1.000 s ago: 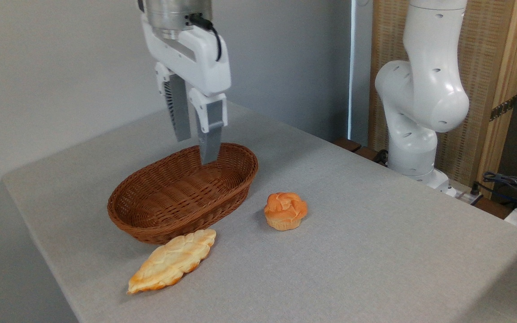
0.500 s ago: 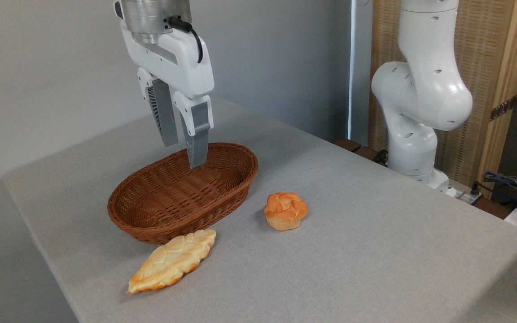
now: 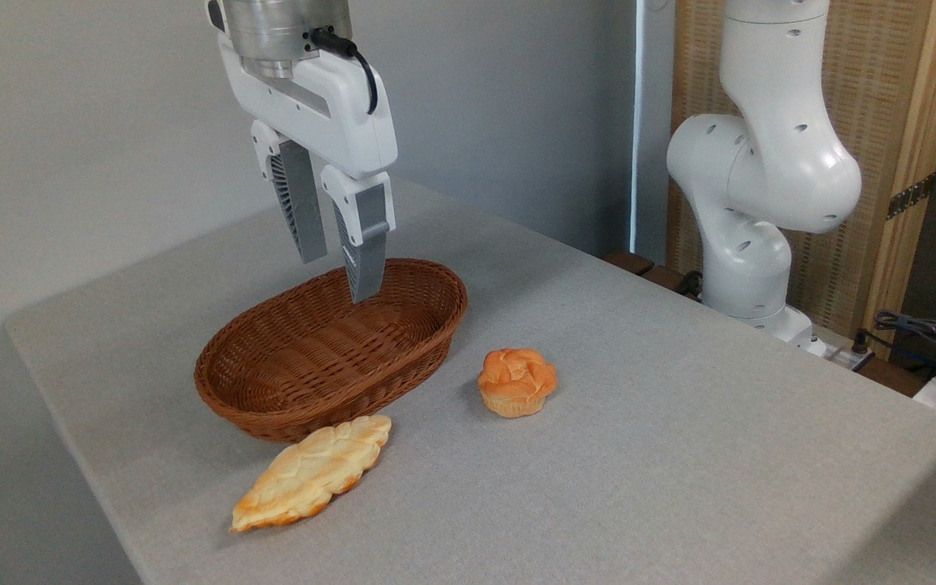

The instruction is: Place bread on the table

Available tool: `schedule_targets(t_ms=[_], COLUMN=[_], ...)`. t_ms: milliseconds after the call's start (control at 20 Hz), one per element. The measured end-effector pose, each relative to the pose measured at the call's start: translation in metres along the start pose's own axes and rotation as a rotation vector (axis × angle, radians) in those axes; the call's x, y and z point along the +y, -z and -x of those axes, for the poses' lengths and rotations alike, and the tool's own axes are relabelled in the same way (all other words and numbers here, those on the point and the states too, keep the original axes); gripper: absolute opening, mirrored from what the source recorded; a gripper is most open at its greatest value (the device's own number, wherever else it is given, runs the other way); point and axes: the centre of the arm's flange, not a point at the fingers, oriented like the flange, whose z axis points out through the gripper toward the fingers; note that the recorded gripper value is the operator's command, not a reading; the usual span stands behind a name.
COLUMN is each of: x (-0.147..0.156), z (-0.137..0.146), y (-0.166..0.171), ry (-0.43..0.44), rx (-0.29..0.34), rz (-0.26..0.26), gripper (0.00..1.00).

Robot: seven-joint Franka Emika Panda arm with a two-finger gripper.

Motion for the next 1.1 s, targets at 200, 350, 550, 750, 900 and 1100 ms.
schedule_targets(t_ms=[200, 350, 550, 750, 900, 1100], x=[-0.003, -0.005, -0.006, -0.01, -0.013, -0.013], z=[0.002, 0.002, 0.003, 0.004, 0.004, 0.004], y=[-0.001, -0.002, -0.003, -0.007, -0.01, -0.011], ry=[0.007, 0.009, 0.011, 0.03, 0.036, 0.037], rx=[-0.001, -0.004, -0.006, -0.029, -0.047, -0.05], rz=[0.001, 0.003, 0.001, -0.014, -0.026, -0.028], gripper=[1.0, 1.0, 1.0, 1.0, 1.0, 1.0])
